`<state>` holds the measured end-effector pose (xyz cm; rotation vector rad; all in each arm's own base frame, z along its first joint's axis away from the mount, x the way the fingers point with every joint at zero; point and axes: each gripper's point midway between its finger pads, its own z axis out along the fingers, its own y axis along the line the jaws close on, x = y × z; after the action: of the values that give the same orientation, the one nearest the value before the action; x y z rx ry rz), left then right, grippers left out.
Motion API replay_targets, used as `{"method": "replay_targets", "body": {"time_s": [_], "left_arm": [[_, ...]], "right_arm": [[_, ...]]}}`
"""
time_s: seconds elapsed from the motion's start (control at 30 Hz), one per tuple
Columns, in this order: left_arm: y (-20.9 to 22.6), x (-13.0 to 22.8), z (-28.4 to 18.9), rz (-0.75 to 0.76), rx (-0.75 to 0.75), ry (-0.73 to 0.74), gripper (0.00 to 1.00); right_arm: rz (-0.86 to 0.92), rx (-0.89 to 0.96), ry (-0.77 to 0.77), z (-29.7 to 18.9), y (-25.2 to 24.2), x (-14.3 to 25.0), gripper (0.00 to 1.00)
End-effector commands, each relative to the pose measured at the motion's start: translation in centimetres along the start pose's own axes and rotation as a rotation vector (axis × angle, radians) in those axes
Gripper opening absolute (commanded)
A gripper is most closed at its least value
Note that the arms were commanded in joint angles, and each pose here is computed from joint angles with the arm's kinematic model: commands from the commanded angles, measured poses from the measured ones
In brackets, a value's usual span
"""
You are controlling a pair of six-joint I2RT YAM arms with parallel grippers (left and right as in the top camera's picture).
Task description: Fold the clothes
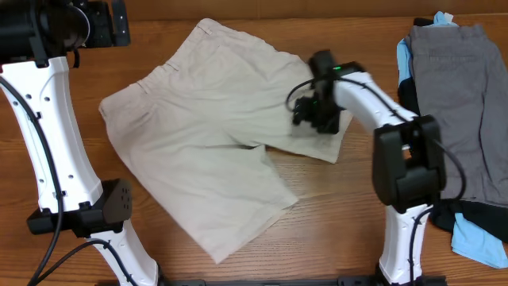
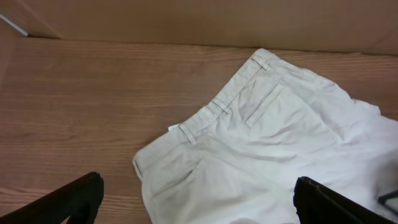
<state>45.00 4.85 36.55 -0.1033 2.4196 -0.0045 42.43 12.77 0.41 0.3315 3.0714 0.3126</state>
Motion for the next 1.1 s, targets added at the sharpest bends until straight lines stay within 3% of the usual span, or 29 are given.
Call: {"method": "replay_targets", "body": {"time_s": [0.0,0.27,0.47,0.8,1.07], "left_arm": [[-0.4,0.3,1.2,-0.004,0.022,0.026,1.00],[-1.7,1.2,4.3,0.016,0.042,0.095,1.00],[-3.2,2.5,7.8,0.041,0.062,0.175,1.00],[-5.1,3.7,11.9,0.070,0.082,0.238,1.00],[-5.0,2.5,12.4,0.075,0.077,0.188,1.00]], "right_arm": [[0.058,0.132,0.026,4.7,-7.7,-1.0,0.73],[0.025,0.052,-0.270,3.4,-8.5,-9.1,0.68],[0.024,0.046,-0.392,2.6,-8.2,-11.8,0.66],[0.071,0.139,-0.495,1.8,-11.6,-14.6,0.65],[0.144,0.107,-0.527,-1.6,-15.0,-17.1,0.66]]}}
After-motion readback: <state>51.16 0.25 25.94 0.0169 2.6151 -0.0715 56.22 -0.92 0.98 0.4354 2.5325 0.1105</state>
